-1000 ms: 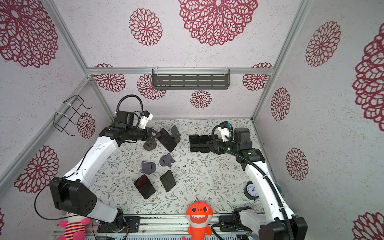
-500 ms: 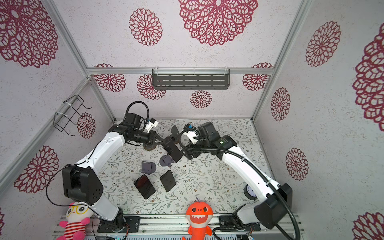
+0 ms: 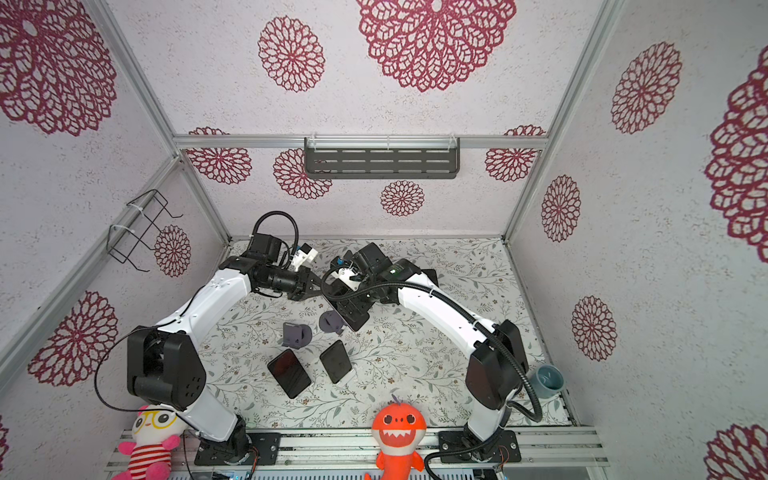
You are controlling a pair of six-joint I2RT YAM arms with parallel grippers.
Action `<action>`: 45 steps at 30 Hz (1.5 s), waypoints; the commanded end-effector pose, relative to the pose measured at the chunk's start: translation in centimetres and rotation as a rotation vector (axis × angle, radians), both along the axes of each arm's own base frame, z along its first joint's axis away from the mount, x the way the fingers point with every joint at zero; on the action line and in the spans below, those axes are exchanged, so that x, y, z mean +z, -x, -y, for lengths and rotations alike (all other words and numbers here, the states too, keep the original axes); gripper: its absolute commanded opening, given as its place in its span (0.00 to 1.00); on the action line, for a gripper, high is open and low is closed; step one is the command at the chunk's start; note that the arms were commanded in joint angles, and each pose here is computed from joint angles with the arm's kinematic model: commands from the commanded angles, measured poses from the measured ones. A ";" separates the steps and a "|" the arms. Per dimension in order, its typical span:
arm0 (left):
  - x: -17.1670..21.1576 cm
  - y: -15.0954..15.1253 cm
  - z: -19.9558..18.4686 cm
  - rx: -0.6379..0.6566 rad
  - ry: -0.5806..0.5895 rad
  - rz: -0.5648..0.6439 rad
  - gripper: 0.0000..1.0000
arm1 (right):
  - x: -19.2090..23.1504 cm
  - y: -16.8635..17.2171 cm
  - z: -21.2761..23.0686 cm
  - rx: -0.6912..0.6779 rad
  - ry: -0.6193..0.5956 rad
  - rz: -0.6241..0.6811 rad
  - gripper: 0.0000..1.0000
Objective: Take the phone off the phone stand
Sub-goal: 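Bring the pink-edged phone toward the right gripper while the right gripper reaches for it, then close the right gripper on the phone while the left gripper opens and releases it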
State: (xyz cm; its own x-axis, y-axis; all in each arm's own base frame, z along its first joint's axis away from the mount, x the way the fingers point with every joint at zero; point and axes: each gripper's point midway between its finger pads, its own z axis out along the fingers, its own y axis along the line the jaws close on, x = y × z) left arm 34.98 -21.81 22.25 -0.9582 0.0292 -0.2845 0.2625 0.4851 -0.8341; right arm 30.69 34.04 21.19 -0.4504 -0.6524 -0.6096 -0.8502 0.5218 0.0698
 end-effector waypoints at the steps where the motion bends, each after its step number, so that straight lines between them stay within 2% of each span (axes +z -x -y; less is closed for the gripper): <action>1: 2.8 0.1 0.1 -0.016 0.077 0.070 0.00 | 1.3 0.1 -0.5 0.019 -0.027 0.016 0.91; 7: 2.8 0.0 0.1 -0.011 0.081 0.067 0.00 | 0.9 -0.6 -0.8 -0.009 -0.037 0.024 0.90; 11: 2.6 -0.1 0.2 -0.006 0.091 0.056 0.00 | 0.8 -0.9 -1.5 -0.028 -0.073 0.003 0.85; 17: 2.5 -0.2 0.2 -0.001 0.095 0.046 0.00 | -0.2 -1.4 -1.6 -0.048 -0.057 -0.005 0.85; 23: 2.1 -0.4 0.2 0.007 0.101 0.029 0.00 | -0.6 -1.5 -1.4 -0.070 -0.047 -0.014 0.80; 28: 1.8 -0.4 0.2 0.007 0.098 0.025 0.00 | -0.3 -1.8 -1.4 -0.087 -0.054 -0.001 0.72; 34: 1.7 -0.5 0.2 0.008 0.097 0.027 0.00 | 0.6 -2.4 -1.6 -0.113 -0.085 0.019 0.54; 35: 1.9 -0.6 0.2 0.007 0.098 0.033 0.04 | 0.8 -2.5 -1.5 -0.120 -0.089 0.022 0.52; 40: 2.4 -0.7 -0.2 0.015 0.104 0.058 0.37 | 1.5 -3.7 0.3 -0.208 -0.106 0.017 0.45; 42: 2.6 -0.9 -0.4 0.026 0.100 0.076 0.50 | 1.5 -4.3 2.0 -0.271 -0.108 0.001 0.44; 45: 2.9 -1.0 -0.8 0.042 0.091 0.098 0.62 | 0.3 -5.1 6.1 -0.393 -0.084 -0.043 0.44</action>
